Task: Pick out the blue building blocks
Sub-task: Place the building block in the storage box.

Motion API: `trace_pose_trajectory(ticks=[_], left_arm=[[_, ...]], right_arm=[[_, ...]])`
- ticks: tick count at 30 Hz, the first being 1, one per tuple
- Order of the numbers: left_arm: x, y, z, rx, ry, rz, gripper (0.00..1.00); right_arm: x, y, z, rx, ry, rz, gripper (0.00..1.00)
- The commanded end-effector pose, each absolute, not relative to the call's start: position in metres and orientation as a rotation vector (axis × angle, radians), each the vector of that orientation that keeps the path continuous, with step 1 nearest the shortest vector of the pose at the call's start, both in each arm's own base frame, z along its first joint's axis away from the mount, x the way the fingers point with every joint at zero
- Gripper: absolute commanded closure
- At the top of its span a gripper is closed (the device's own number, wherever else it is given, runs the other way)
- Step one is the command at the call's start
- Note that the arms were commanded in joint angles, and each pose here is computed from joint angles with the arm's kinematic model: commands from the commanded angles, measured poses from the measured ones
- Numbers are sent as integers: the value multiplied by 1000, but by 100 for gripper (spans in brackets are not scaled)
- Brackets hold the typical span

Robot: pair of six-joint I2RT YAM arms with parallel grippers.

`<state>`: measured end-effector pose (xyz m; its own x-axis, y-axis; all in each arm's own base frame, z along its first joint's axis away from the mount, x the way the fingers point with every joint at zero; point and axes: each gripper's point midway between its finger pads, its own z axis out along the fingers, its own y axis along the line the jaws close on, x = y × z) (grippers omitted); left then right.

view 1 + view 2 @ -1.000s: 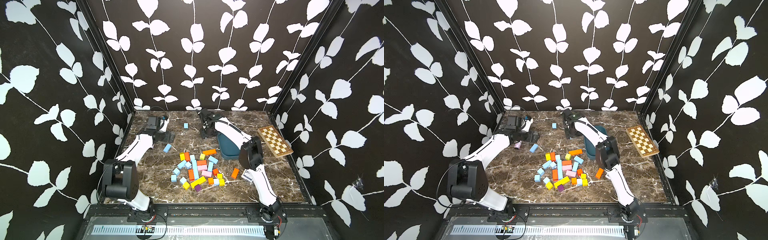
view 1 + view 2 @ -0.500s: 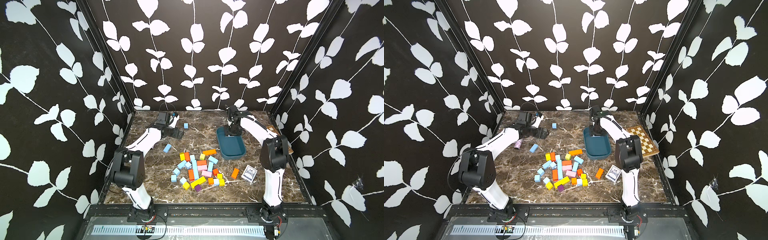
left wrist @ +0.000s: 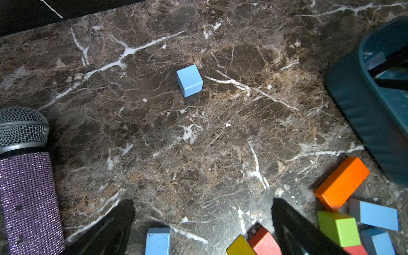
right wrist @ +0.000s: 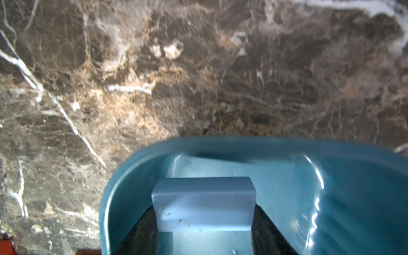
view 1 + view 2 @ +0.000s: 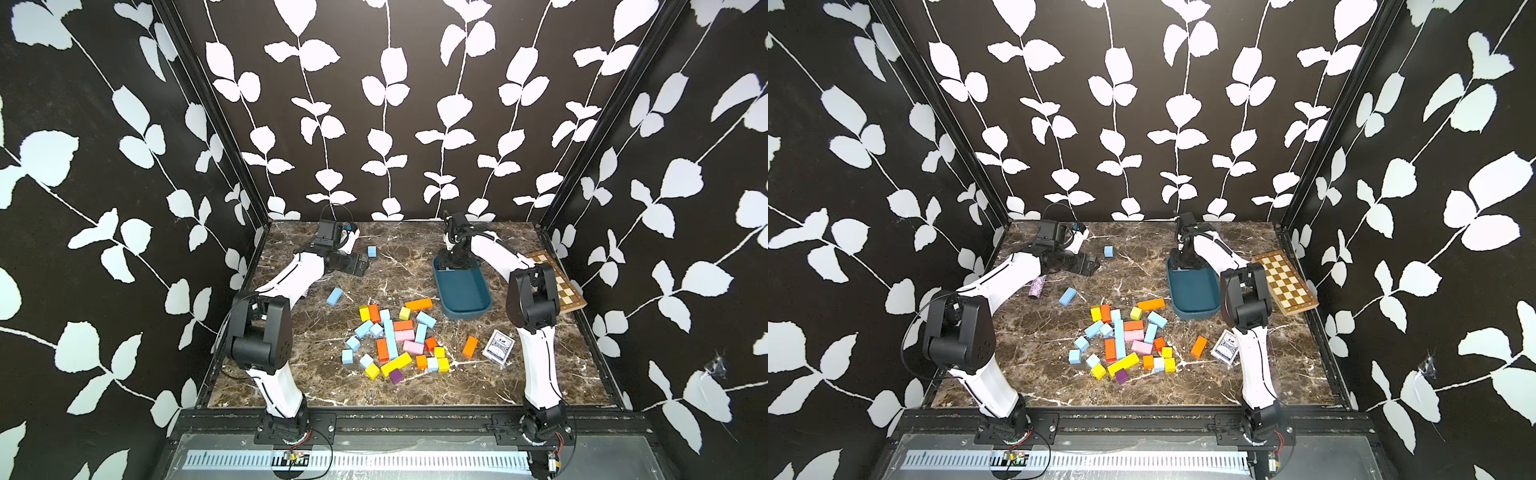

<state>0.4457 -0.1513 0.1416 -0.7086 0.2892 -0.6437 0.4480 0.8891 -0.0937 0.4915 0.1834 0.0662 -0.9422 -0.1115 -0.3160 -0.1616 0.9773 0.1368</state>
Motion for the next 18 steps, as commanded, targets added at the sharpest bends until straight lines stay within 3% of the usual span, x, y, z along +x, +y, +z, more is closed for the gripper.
trace_pose_trajectory(ticks=[1, 9, 18], left_arm=[[447, -155, 150, 548, 2385, -326, 2], [448, -156, 148, 550, 2387, -322, 2], [447, -157, 153, 564, 2380, -326, 1]], right_arm=[[497, 185, 61, -232, 2810, 236, 48], [505, 187, 56, -238, 2801, 255, 43], [507, 187, 56, -229, 2796, 251, 31]])
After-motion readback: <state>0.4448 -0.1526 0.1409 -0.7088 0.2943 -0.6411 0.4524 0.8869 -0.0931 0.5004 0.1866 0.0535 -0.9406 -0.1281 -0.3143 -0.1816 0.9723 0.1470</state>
